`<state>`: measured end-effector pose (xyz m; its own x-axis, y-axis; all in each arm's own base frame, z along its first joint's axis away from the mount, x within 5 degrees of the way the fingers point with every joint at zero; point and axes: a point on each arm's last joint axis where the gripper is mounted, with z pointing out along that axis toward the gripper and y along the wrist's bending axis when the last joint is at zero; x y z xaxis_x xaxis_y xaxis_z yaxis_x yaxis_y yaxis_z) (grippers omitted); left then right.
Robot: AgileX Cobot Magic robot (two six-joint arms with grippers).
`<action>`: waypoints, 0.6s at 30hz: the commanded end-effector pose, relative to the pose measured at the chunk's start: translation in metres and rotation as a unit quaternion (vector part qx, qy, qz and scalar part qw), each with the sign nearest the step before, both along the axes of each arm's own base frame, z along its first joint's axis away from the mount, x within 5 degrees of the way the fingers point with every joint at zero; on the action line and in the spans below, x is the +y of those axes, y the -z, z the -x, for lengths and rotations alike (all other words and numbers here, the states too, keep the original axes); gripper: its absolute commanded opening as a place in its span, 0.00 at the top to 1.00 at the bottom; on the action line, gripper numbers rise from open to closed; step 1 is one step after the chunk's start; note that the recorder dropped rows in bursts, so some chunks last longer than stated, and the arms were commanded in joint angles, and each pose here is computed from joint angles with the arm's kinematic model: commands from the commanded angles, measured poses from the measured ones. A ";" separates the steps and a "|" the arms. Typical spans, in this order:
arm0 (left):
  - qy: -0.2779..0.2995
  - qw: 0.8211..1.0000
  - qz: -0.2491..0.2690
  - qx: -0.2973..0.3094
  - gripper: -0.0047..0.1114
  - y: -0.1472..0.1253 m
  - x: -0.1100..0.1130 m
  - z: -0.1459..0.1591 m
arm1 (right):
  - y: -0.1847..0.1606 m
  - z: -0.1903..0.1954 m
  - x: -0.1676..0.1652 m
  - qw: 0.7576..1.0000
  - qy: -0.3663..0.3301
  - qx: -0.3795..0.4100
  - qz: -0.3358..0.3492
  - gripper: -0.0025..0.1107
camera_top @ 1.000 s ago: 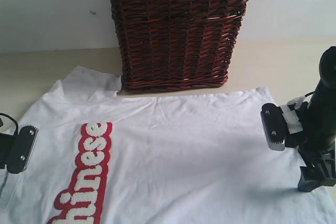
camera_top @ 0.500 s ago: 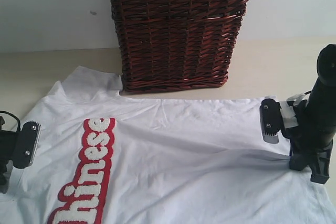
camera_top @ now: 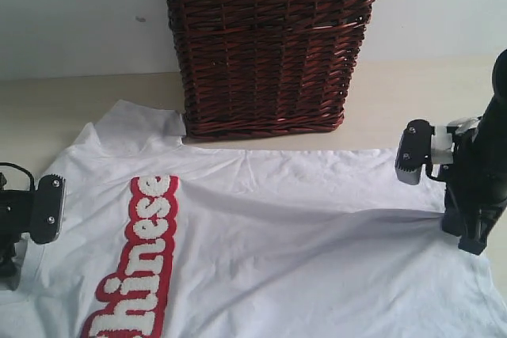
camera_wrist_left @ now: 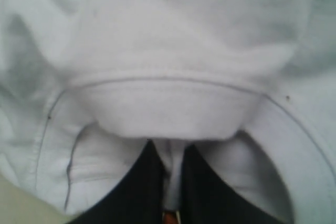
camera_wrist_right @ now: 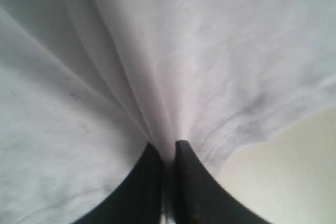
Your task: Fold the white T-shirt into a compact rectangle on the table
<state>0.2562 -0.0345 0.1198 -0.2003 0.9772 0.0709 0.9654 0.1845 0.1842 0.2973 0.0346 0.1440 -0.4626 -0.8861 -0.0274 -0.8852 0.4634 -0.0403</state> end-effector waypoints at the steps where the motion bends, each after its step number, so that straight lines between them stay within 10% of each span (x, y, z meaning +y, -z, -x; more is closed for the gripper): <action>1: -0.005 1.000 -0.005 -0.015 0.96 -0.020 0.000 -0.001 | -0.026 -0.002 -0.002 0.999 0.010 -0.052 0.003 0.98; 18: -0.145 0.941 0.047 -0.301 0.96 -0.178 0.019 0.044 | -0.180 0.078 -0.016 0.962 0.017 -0.273 0.003 0.98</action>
